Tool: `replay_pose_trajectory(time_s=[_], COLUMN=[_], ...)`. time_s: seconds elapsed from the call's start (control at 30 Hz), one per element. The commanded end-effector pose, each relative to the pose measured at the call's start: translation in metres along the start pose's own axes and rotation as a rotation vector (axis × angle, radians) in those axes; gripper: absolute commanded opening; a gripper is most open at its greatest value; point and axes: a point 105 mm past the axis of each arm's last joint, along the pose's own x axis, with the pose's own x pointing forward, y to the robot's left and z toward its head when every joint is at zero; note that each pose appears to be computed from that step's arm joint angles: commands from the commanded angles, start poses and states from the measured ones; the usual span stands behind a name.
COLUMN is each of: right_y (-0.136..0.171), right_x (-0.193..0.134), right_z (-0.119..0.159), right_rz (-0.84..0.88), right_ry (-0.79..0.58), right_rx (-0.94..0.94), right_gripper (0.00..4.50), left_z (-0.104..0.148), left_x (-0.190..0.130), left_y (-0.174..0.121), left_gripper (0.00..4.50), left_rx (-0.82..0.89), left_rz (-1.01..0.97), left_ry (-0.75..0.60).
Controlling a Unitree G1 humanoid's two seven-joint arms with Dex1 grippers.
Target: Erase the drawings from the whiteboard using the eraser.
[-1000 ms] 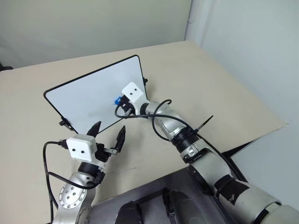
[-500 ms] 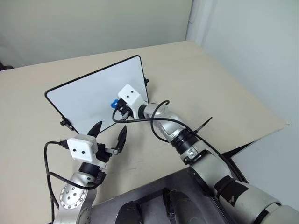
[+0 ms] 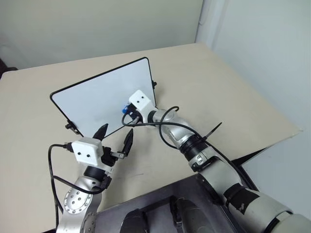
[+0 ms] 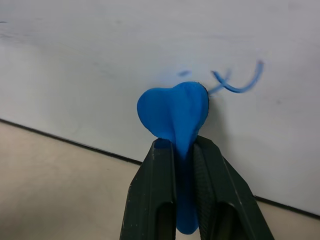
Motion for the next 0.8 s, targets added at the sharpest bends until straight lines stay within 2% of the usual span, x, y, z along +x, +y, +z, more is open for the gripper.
replay_pose_trajectory(time_s=[0.03, 0.37, 0.6, 0.8], right_y=[-0.017, -0.029, 0.004, 0.031], right_x=[-0.005, -0.012, 0.0, 0.005], right_z=[0.024, 0.042, 0.039, 0.053], right_rz=[-0.066, -0.097, 0.014, 0.098], right_ry=[-0.089, -0.165, -0.128, -0.161], right_rx=[0.028, 0.086, 0.03, -0.011], right_gripper=[0.22, 0.22, 0.22, 0.22], left_z=[0.008, 0.008, 0.009, 0.008], left_x=[0.002, 0.005, 0.003, 0.002], left_y=[-0.003, -0.002, -0.003, -0.004], left_gripper=[4.5, 4.5, 4.5, 4.5], left_rx=[0.012, 0.01, 0.014, 0.017], left_rz=[-0.014, -0.021, -0.019, -0.014], left_ry=[-0.038, -0.039, -0.04, -0.039])
